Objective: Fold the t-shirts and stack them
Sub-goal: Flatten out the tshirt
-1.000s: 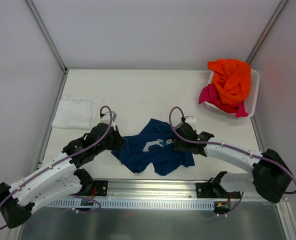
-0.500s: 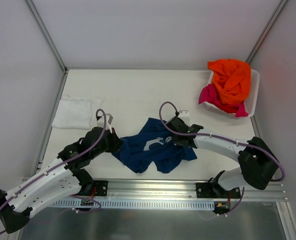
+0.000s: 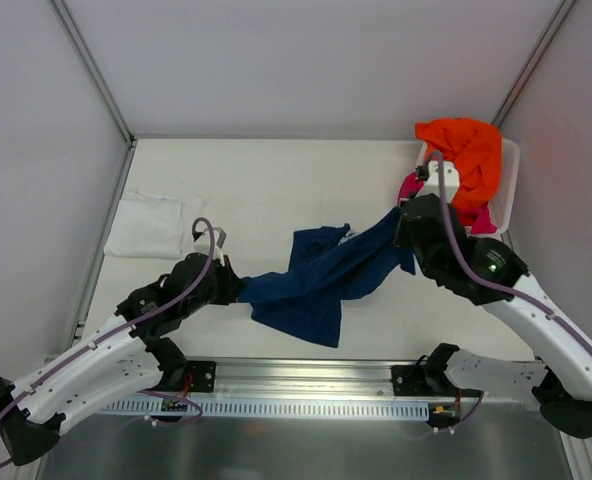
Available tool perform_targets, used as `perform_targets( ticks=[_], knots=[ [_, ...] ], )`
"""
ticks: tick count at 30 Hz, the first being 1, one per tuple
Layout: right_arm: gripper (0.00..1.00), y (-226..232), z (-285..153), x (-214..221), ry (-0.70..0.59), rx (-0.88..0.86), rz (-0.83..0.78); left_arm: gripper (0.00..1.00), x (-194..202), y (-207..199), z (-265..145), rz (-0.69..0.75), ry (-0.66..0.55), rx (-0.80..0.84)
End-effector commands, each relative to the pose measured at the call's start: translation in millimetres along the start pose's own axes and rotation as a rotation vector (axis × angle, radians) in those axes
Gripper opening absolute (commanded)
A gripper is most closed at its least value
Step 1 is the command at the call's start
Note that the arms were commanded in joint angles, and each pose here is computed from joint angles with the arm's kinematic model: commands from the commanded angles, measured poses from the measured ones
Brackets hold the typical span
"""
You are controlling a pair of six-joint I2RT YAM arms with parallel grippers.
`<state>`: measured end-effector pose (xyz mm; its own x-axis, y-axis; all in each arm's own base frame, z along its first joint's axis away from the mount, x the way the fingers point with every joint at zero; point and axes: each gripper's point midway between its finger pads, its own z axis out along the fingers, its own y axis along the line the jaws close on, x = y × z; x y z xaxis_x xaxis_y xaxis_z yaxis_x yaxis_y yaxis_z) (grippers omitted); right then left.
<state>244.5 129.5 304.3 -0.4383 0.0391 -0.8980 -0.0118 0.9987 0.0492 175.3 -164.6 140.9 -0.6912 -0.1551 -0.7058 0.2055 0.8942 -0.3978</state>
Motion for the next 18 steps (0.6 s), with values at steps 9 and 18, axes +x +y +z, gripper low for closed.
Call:
perform_targets(
  ticks=[9,18],
  knots=[
    [0.02,-56.7,-95.8,-100.8,-0.240,-0.076,-0.082,0.00,-173.2,-86.3,-156.6,0.108,-0.496,0.316],
    [0.05,-77.8,-191.7,-178.0,-0.465,-0.306,-0.031,0.00,-209.8,-145.8,-285.3,0.154,-0.569,0.675]
  ],
)
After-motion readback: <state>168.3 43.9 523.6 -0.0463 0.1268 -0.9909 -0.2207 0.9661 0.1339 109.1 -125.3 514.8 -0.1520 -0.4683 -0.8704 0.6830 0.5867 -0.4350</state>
